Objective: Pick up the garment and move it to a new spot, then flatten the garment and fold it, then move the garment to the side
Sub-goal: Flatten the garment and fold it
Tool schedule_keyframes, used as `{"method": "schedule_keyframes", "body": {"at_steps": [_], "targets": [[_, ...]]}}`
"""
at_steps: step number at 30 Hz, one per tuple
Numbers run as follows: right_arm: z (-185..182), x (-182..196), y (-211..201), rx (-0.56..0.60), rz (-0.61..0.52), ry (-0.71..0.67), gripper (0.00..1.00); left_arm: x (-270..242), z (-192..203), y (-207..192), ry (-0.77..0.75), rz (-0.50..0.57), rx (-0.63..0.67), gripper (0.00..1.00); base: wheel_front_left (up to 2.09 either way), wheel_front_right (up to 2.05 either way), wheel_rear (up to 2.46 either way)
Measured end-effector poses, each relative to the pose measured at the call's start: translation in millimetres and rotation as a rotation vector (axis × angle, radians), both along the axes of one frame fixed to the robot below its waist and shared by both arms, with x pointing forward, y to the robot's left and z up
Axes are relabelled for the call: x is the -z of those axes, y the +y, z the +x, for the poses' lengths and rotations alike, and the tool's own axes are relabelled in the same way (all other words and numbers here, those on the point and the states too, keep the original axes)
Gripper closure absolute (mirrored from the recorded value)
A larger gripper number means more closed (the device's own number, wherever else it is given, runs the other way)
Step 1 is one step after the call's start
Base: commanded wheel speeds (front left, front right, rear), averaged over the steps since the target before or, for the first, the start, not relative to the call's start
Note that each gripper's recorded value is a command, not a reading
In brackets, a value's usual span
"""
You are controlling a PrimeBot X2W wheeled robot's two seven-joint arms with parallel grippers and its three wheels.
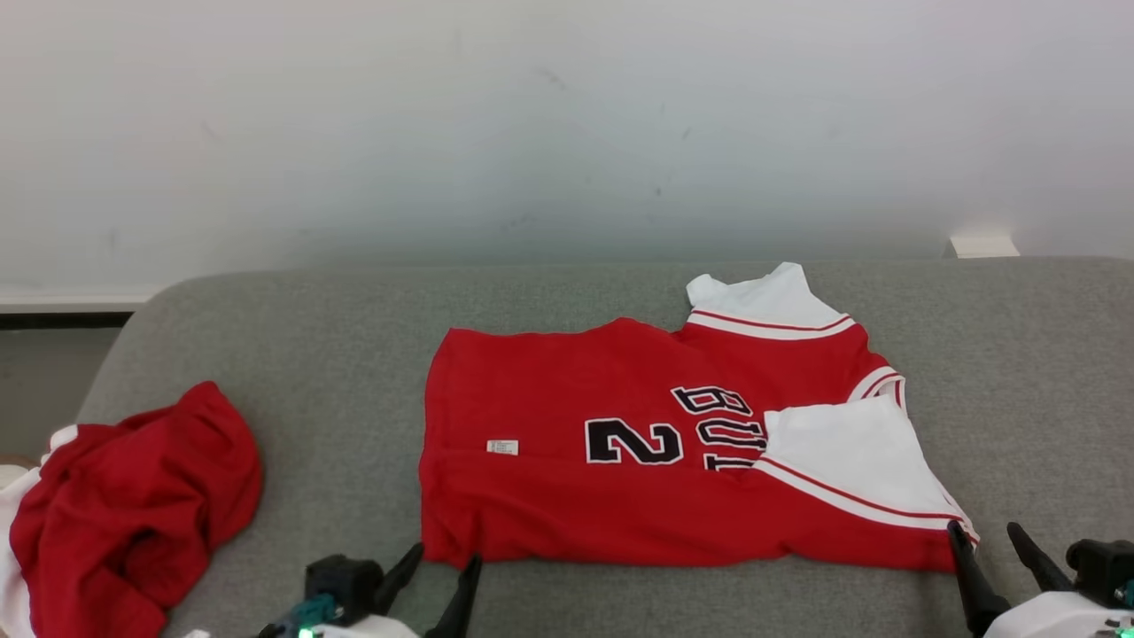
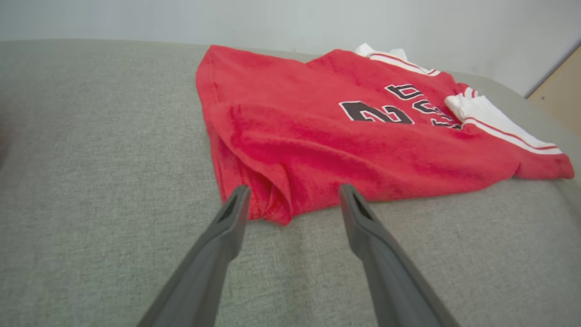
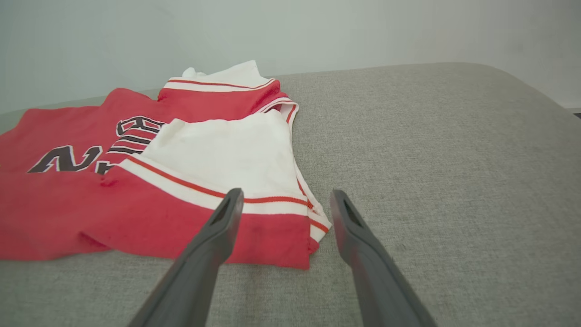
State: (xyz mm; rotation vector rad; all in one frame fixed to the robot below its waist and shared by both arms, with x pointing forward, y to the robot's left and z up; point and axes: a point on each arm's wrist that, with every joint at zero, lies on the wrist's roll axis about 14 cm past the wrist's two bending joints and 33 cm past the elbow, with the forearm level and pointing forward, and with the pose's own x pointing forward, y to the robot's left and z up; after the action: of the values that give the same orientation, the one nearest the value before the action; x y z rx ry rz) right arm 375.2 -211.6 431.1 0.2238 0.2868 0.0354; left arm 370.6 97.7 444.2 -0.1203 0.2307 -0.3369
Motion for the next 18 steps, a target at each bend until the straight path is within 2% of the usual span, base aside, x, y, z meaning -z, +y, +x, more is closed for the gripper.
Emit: {"method": "schedule_keyframes", "body": {"at_steps": [14, 18], "targets": [[2, 51, -8, 0.029, 0.015, 0.249, 0.0, 39, 20, -1, 0.145, 0.08, 0.008, 0.0, 0.0, 0.0, 0.0], [3, 55, -5, 0.032, 0.029, 0.268, 0.0, 47, 24, 4, 0.17, 0.111, -0.013, 0.0, 0.0, 0.0, 0.0]]}}
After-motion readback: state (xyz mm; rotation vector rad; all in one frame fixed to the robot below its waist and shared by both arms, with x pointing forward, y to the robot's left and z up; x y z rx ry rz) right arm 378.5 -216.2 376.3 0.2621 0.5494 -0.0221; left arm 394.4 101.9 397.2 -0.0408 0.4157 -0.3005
